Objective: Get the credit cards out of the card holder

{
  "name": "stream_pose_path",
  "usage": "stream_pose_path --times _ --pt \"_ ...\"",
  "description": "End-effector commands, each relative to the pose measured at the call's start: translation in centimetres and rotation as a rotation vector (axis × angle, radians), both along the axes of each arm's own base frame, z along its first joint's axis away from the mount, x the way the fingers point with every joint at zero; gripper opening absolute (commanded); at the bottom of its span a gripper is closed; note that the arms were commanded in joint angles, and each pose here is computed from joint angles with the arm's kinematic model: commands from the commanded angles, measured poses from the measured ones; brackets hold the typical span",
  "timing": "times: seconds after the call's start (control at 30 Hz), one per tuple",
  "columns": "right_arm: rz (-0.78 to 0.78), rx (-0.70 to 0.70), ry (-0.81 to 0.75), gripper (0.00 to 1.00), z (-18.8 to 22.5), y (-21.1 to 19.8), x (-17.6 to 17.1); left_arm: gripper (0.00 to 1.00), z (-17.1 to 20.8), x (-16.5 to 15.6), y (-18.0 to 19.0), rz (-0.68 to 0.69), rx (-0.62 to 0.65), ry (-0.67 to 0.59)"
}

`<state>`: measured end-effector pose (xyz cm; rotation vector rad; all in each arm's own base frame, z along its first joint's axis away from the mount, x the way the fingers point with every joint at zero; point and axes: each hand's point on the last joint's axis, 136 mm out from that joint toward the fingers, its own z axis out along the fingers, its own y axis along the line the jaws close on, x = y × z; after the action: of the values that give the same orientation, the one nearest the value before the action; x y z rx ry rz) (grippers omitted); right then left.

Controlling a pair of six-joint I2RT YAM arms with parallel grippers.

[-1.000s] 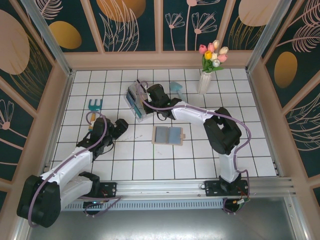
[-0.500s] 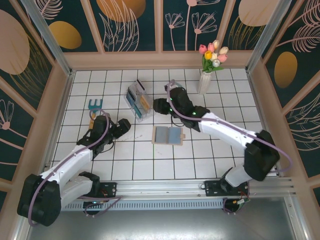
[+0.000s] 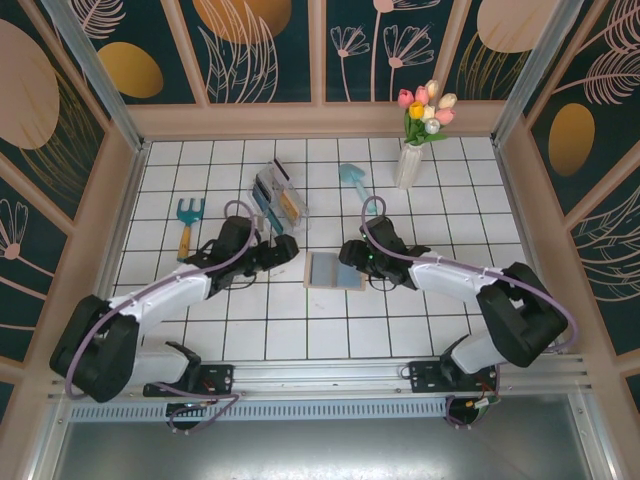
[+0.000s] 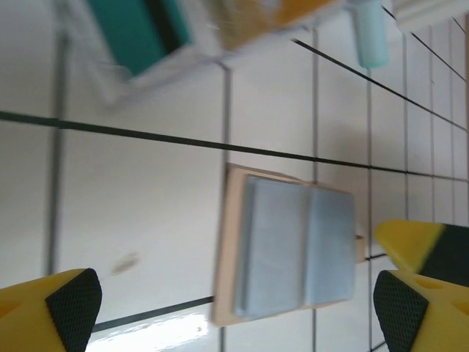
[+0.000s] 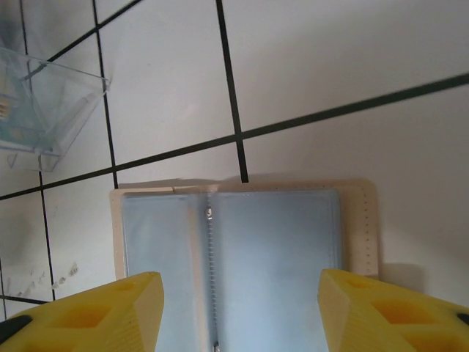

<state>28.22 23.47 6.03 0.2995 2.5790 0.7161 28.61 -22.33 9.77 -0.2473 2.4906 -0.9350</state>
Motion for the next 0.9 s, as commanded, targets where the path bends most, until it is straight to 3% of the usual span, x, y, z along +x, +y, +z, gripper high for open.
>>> stream_pose_path --times 0.0,0.23,0.4,0.5,0.87 --pt "-0.033 0.077 0.030 0.59 -0.1 0.6 0.4 0.96 0.9 0.3 -3.0 -0.067 -0.041 -0.019" --pt "-0.043 0.073 0.059 0.59 -1.0 0.0 0.2 0.83 -1.1 -0.8 -6.0 -0.136 -0.042 0.052" --pt "-0.043 0.065 0.081 0.59 -1.6 -0.2 0.1 0.61 -2.7 -1.5 -7.6 -0.176 -0.027 0.102" --pt "-0.035 0.062 0.090 0.56 -1.9 -0.1 0.0 0.55 -3.2 -1.7 -8.6 -0.201 -0.035 0.117" --pt "-0.042 0.033 0.107 0.56 -2.5 -0.7 -0.4 0.65 -5.8 -1.9 -8.6 -0.192 0.057 0.172"
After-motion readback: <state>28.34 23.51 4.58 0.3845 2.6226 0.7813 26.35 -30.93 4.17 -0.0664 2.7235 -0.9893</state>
